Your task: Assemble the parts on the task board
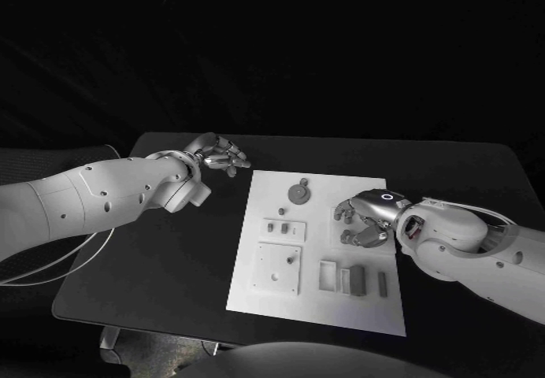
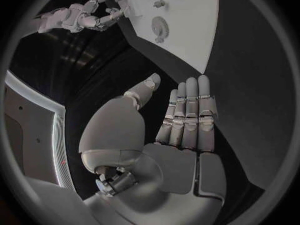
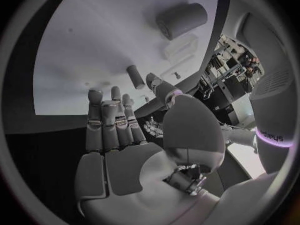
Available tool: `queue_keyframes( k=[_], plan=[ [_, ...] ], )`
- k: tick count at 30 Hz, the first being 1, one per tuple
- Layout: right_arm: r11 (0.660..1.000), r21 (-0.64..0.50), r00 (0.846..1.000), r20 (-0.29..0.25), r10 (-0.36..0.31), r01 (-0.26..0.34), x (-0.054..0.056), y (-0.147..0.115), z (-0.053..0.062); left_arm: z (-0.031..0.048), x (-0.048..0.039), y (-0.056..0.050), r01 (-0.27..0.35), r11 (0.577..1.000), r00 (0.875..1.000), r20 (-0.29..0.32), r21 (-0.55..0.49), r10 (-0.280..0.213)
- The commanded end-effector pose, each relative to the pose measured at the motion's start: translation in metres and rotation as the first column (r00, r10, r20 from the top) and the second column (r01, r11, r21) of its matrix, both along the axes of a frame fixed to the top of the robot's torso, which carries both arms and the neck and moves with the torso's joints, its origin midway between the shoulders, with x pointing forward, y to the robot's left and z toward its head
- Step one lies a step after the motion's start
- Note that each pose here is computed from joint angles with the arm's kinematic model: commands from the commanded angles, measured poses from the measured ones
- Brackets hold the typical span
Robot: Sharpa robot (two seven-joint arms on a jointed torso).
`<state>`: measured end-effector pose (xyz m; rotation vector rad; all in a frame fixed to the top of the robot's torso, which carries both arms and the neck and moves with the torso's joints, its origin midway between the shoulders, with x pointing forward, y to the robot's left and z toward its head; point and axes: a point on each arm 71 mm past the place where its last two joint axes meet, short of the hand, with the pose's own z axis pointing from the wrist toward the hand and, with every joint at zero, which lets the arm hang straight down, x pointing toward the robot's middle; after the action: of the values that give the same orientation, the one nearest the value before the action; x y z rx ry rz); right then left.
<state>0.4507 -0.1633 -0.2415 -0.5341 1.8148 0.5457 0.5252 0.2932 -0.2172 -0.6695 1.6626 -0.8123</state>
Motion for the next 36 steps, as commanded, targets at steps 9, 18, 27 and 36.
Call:
queue_keyframes(
  k=[9,18,27,36],
  plan=[
    [0.997,-0.065,1.000,0.002,0.028,-0.028,-0.003,0.001,-0.006,0.0009,-0.0002,-0.001,0.008,1.000,1.000,0.007,-0.004,-0.008],
    [0.998,-0.037,0.999,0.011,0.046,-0.045,-0.007,0.005,-0.005,0.0009,-0.0001,-0.001,0.008,1.000,1.000,0.007,-0.003,-0.008],
    [0.998,-0.024,0.999,0.014,0.050,-0.049,-0.009,0.007,-0.004,0.0008,0.0000,-0.001,0.006,1.000,1.000,0.007,-0.003,-0.006],
    [0.998,-0.017,0.998,0.013,0.054,-0.054,-0.011,0.008,-0.003,0.0006,0.0001,-0.001,0.004,1.000,1.000,0.006,-0.002,-0.004]
  ],
)
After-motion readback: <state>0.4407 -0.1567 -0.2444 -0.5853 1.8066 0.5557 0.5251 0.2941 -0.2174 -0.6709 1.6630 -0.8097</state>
